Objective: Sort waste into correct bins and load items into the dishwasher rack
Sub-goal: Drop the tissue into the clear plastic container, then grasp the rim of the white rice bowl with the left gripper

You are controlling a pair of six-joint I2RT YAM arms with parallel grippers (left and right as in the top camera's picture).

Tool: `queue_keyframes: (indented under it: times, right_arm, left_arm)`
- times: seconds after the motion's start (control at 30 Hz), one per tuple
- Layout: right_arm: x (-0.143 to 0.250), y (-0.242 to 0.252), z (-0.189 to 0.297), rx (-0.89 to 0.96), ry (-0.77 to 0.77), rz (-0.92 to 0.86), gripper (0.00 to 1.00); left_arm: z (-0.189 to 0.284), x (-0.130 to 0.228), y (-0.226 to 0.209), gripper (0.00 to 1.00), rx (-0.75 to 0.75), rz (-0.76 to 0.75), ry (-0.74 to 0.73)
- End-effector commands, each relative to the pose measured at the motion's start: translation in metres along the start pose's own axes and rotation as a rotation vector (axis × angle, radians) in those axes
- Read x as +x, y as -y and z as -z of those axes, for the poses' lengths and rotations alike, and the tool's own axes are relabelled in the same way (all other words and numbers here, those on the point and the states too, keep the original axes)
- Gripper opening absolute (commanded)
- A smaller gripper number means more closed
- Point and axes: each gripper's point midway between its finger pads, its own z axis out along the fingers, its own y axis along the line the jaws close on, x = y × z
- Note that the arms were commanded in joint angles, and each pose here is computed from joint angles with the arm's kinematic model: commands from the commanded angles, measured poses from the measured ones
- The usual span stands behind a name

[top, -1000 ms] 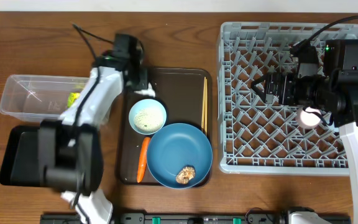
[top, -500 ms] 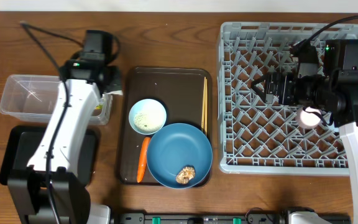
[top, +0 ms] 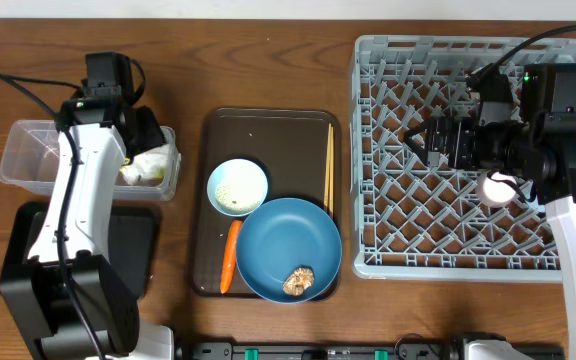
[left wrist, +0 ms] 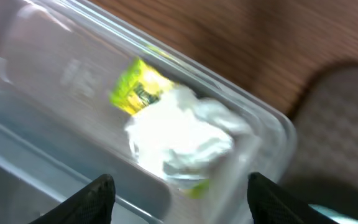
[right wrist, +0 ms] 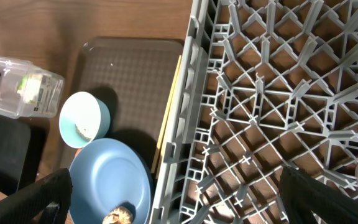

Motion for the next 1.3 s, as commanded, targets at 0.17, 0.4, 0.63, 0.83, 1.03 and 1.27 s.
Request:
queue_keyframes:
  times: [0.17,0.4,0.63,0.83,1.03,1.27]
  right_arm:
    - [-0.005,-0.003,0.0,-0.006,0.02,0.01,0.99]
    - [-0.012,0.001,0.0,0.017,0.047,0.02,0.99]
    - [-0.01,0.001,0.0,0.017,0.04,0.017,0.99]
    - [-0.01,0.001,0.0,0.017,0.04,0.017,0.99]
    - [-0.01,0.001,0.0,0.017,0.038,0.016,0.99]
    - [-0.01,0.001,0.0,0.018,0.038,0.015,0.99]
  left_arm:
    - [0.039,0.048,0.067,0.68,0.229,-0.264,-0.089]
    - [0.046,0.098,0.116,0.66,0.272,-0.44,-0.147]
    - [0.02,0.132,0.144,0.5,0.295,-0.44,-0.161]
    - [-0.011,0.147,0.167,0.51,0.331,-0.471,-0.128]
    - [-0.035,0.161,0.175,0.5,0.317,-0.557,-0.149]
    - [-0.058,0.173,0.182,0.4,0.286,-0.652,-0.153]
